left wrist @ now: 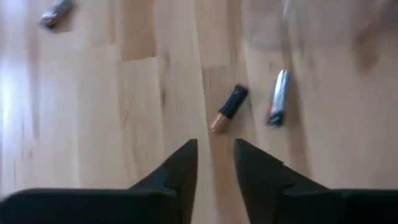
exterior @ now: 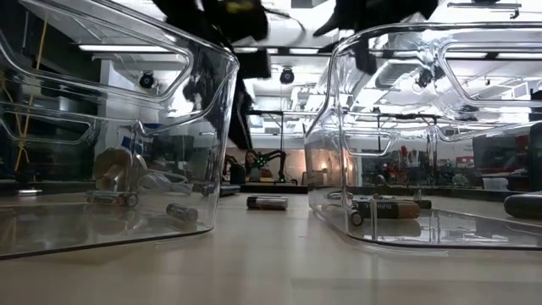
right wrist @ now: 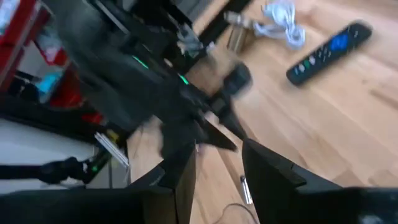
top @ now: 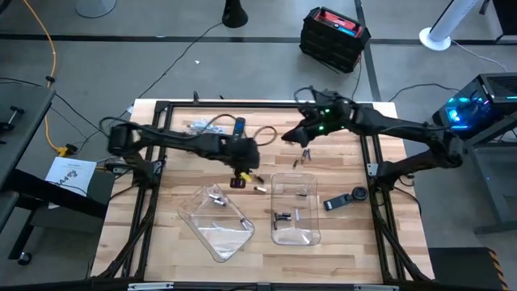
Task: Sort batteries
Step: Put the black battery into the right transparent bin
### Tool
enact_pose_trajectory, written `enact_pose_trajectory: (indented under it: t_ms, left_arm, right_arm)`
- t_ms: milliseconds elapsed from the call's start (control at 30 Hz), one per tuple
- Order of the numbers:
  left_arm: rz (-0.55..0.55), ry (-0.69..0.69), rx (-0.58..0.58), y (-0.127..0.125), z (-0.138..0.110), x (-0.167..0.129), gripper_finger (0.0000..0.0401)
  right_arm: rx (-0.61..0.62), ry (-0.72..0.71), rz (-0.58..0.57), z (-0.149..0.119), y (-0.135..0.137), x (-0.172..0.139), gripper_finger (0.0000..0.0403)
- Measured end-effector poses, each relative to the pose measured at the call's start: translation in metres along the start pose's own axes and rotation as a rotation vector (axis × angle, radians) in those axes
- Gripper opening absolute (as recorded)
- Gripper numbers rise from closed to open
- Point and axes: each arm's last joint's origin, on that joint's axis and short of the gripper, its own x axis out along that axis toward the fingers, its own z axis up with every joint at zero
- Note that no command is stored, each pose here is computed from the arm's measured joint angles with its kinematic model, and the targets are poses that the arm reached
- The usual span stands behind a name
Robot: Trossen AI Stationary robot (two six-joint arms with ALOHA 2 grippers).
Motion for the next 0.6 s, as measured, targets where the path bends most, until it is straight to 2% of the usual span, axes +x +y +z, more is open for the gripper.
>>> enact_pose_trajectory:
  t_ms: [167, 300, 433, 600]
  left_arm:
    - [-0.043, 0.107, 0.250, -0.003, 0.007, 0.038, 0.0157]
    - [-0.066, 0.137, 0.403, -0.008, 0.008, 0.059, 0.0183]
    - [-0.070, 0.150, 0.462, -0.009, 0.007, 0.075, 0.0184]
    - [-0.066, 0.133, 0.445, -0.003, 0.007, 0.085, 0.0177]
  right_arm:
    - [-0.023, -0.078, -0.002, 0.000, 0.012, -0.027, 0.0126]
    - [-0.013, -0.126, -0.025, -0.002, 0.017, -0.043, 0.0126]
    - [-0.011, -0.145, -0.052, -0.004, 0.018, -0.051, 0.0126]
    - [-0.005, -0.135, -0.075, -0.006, 0.017, -0.051, 0.0126]
